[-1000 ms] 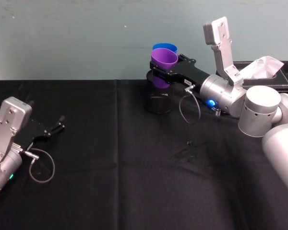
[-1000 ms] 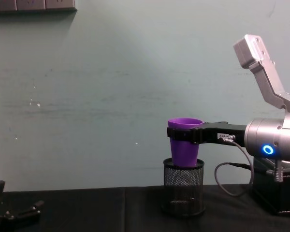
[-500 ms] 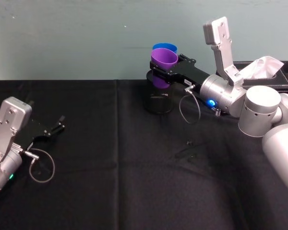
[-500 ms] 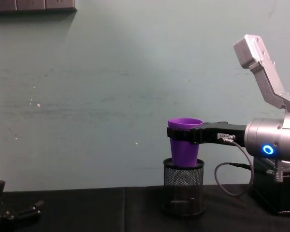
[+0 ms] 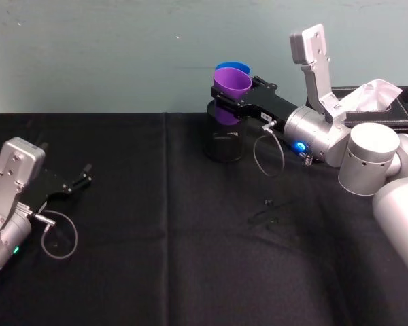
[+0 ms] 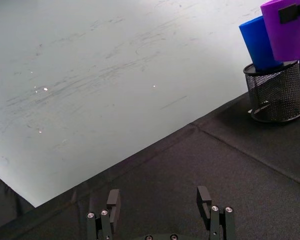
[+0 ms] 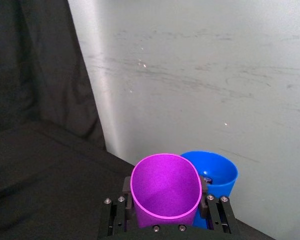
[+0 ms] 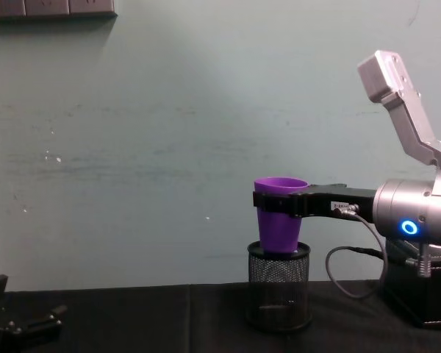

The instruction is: Pick up one cup with a gripper and tap it against the other cup.

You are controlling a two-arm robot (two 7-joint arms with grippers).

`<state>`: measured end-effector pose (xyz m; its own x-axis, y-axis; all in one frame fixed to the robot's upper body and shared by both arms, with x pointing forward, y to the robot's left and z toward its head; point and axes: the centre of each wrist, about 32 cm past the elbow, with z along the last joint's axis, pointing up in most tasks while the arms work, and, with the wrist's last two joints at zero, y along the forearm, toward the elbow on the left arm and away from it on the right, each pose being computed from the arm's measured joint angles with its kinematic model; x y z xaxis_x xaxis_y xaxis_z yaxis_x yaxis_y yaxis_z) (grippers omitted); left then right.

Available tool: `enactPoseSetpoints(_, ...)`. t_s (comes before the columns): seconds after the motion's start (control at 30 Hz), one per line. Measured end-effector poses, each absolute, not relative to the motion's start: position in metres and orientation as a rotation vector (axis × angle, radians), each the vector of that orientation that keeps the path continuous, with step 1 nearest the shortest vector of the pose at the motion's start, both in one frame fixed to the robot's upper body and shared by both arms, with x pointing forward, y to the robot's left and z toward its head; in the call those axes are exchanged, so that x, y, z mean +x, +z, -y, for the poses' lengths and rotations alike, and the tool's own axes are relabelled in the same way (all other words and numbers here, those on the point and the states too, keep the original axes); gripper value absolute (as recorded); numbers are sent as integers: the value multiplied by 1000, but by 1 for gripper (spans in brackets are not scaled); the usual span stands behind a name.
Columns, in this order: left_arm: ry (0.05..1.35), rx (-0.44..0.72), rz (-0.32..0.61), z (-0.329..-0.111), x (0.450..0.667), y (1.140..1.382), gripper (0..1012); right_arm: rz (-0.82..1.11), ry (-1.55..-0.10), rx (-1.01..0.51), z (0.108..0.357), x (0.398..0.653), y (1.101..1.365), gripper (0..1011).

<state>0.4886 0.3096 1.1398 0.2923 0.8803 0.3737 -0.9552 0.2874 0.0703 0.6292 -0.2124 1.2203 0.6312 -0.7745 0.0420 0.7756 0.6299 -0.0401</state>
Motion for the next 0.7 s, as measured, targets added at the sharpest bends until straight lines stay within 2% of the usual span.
enactPoseSetpoints(0.37,1248,304,285,-310,489,1140,1000,1,-854,-39,218,614,1218,720)
enactPoseSetpoints(0.7,1248,304,285,-310,489,1140,1000,-1,-822,-42,229,587,1220,720)
